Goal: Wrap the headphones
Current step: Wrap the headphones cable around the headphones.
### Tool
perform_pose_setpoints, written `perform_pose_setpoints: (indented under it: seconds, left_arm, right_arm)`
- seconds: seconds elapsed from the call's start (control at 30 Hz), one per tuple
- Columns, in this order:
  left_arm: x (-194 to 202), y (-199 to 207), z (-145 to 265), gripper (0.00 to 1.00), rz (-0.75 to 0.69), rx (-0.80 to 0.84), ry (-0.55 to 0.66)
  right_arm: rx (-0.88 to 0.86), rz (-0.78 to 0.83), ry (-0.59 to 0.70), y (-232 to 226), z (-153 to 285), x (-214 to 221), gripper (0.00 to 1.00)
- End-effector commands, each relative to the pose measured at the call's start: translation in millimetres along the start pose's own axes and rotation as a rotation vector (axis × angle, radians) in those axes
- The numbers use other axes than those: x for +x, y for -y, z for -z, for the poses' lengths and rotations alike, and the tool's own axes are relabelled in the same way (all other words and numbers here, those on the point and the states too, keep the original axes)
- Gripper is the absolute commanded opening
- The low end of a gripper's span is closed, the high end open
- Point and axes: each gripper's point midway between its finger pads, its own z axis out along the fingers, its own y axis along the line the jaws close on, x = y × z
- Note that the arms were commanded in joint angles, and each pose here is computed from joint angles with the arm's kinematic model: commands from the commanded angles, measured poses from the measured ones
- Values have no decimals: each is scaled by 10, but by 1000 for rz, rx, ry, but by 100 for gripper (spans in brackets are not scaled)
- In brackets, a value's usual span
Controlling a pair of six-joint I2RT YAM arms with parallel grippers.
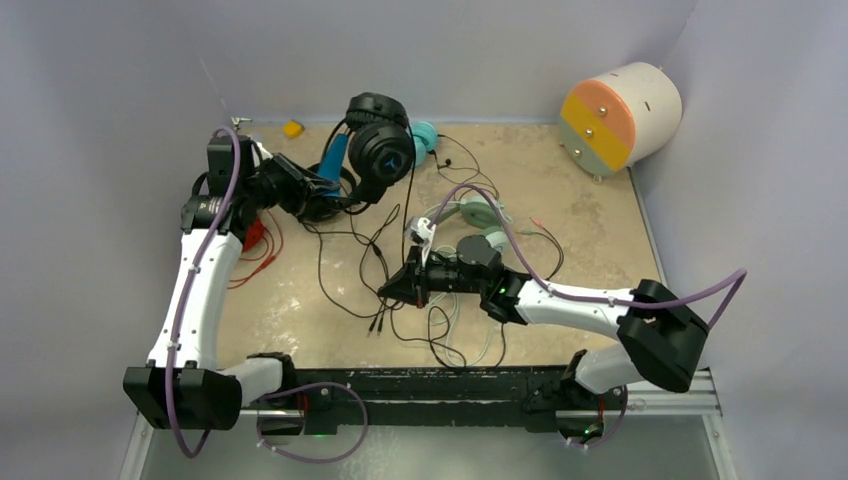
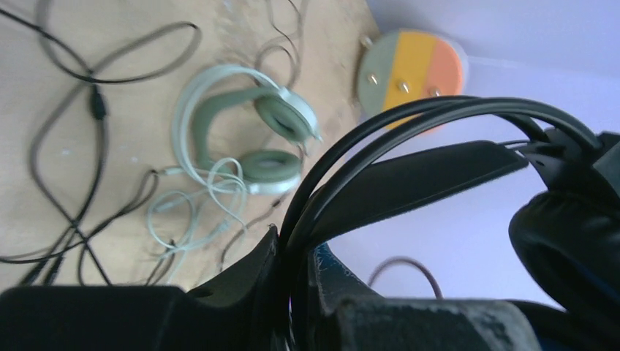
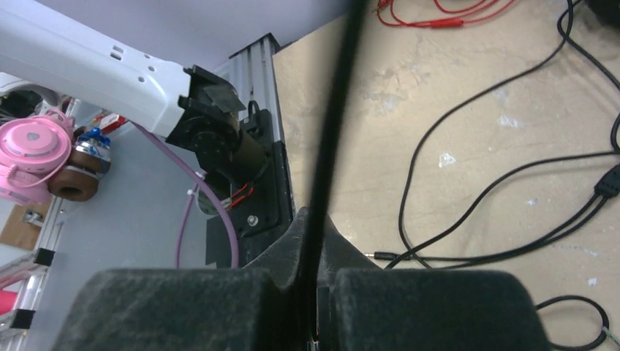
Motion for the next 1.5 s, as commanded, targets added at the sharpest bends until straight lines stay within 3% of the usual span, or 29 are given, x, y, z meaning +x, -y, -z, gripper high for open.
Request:
perform_pose_setpoints:
  seconds: [0.0,0.13,0.43,0.77,0.93,1.3,1.47]
  left_arm:
    - [350,697,362,0,-171,365,-198]
    - [504,710,574,0,-315,431,-197]
    - [948,402,721,0,-485,564,-344]
    - [1341,88,366,0,-679,430,-414]
    - [1129,-129,225,0,-779,301,-296]
    - [830,-437,117,0,-1213,115,-69]
    - [467,-502,117,0,-1345,-63,123]
  right_arm:
    - [-29,-76,15,84,72,-117,0]
    - [-147,-132,-4,157,182,-212,0]
    - [-126,-166,-46,465,237,-453,0]
    - [4,-141,-115,702,159,-684,0]
    - [41,-178,-108,806,316,-753,0]
    - [151,-146,-134,849,623,-843,0]
    - [283,-131,-171,940,787,-811,2]
